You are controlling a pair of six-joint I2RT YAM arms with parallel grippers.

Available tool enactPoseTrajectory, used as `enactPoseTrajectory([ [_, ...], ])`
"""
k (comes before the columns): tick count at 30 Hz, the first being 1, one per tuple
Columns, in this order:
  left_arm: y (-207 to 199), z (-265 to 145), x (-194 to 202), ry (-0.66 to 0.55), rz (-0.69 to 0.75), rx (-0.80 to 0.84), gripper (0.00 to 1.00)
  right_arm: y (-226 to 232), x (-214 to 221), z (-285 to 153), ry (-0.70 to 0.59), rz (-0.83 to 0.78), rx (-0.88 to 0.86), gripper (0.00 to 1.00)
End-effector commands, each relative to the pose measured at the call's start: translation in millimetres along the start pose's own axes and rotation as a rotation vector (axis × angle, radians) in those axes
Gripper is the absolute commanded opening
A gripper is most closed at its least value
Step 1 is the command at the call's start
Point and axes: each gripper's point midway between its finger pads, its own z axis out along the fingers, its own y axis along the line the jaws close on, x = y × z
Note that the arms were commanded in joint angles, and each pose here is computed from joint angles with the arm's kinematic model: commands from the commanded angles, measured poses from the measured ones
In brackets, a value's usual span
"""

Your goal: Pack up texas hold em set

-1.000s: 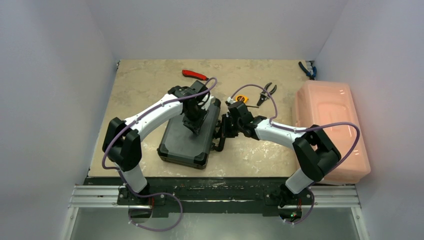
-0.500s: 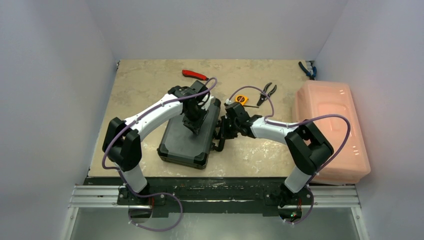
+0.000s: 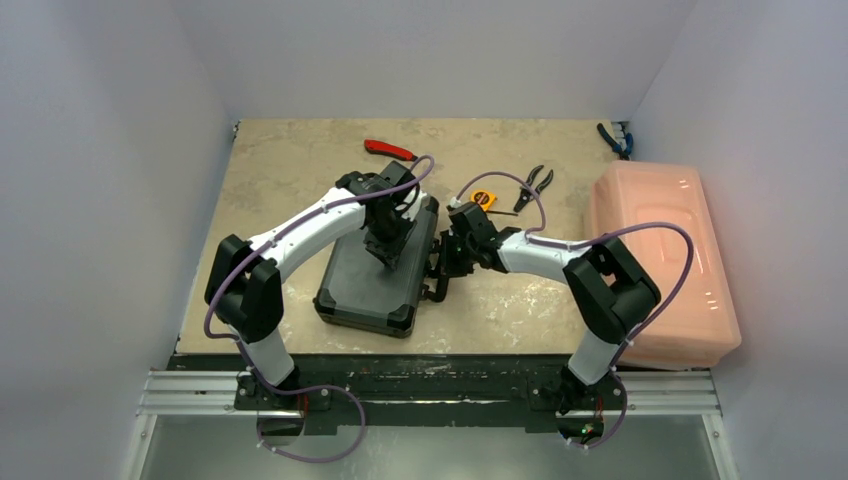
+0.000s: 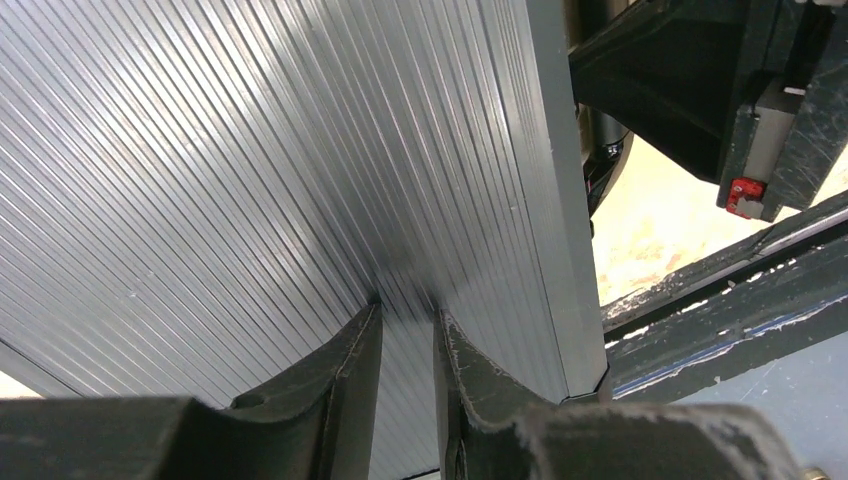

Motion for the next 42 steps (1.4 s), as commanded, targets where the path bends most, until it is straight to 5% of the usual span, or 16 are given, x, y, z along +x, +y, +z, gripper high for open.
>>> enactPoseTrajectory([
  [1,-4.2,5.8,8.4,0.053,0.018,0.017,0.24,-8.8,-8.2,25.3,-0.046,-0.015,0.033,0.00],
  [9,1.3,-5.1,3.9,0.010,0.011,-0.021,0.24,-3.9,-22.1,10.9,-0.090,-0.039,0.050,0.00],
  [16,25.2,-45.6,-10.9,-0.177,-0.006,-0.160,0.39,-3.5,-42.9,-22.9,-0.167,-0.073,0.116,0.00],
  [21,43.3,-80.1,-16.7,-0.332,-0.034,-0.249,0.55,2.3,-59.6,-37.8,-0.216,-0.089,0.137,0.10],
  [37,89.0,-191.0,-10.0,-0.828,-0.181,-0.374,0.79,29.5,-87.8,-28.7,-0.225,-0.115,0.095,0.24],
  [42,98.8,-210.9,-3.5,-0.918,-0.224,-0.391,0.80,40.5,-88.0,-23.0,-0.207,-0.138,0.051,0.25],
])
